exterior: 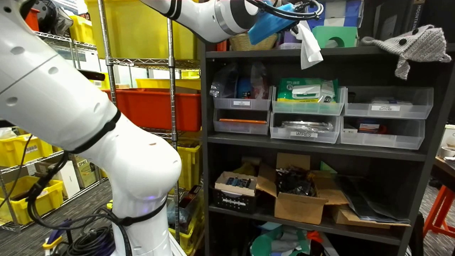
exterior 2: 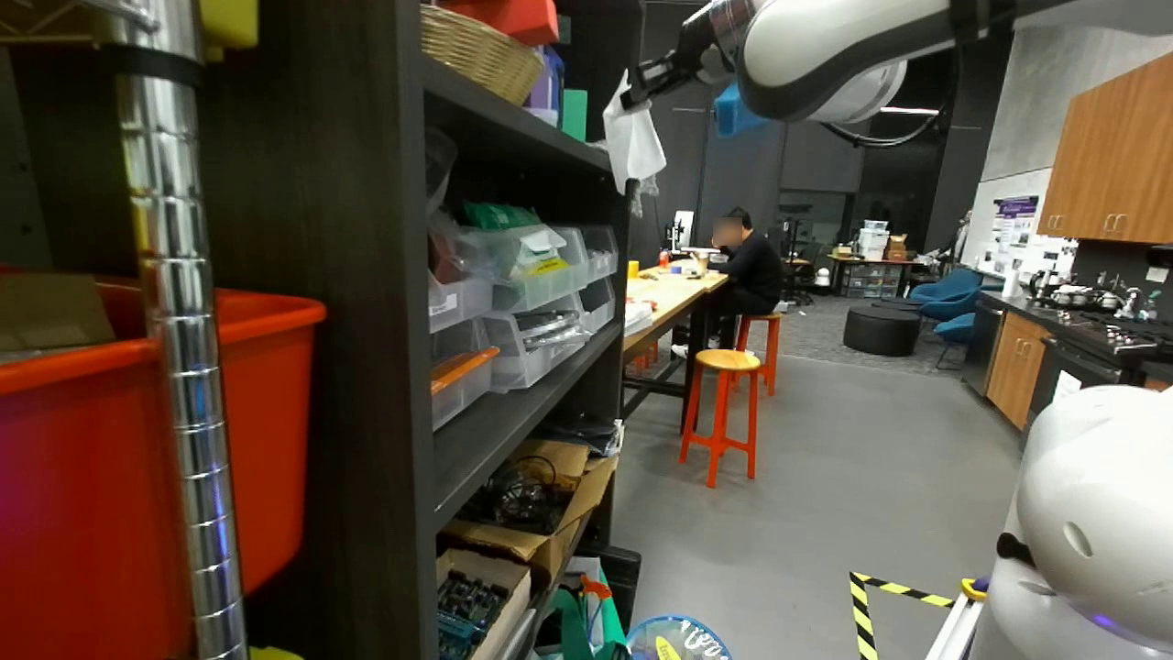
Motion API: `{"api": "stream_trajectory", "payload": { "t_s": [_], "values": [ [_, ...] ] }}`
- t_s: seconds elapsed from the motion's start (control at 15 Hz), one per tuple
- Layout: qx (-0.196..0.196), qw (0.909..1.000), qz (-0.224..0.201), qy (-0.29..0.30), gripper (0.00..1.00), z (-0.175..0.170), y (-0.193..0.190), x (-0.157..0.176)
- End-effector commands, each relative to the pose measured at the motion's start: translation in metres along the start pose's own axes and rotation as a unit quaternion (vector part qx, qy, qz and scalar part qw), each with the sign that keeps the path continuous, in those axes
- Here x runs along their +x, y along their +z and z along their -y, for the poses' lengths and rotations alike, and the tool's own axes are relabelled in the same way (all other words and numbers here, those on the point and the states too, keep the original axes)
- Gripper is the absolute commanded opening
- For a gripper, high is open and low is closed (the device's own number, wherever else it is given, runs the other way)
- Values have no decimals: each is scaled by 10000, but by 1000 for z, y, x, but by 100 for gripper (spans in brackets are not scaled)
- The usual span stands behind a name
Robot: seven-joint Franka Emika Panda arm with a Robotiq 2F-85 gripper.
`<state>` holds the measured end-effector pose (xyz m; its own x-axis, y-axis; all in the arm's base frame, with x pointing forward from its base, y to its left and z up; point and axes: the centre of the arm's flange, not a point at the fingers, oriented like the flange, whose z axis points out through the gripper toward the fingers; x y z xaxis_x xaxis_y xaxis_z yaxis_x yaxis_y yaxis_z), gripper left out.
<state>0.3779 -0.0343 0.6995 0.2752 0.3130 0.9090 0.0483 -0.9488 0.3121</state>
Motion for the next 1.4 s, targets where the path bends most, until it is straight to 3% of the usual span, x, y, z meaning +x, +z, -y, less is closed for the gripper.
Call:
{"api": "stream_trajectory", "payload": {
  "t_s": [0.0, 0.67, 1.33],
  "values": [
    [18, 10000, -60, -60, 1, 4, 1, 20],
    [218, 9988, -68, -442, 1, 44, 9, 26],
    [415, 9928, -54, -1118, 1, 102, 10, 2]
  ]
}}
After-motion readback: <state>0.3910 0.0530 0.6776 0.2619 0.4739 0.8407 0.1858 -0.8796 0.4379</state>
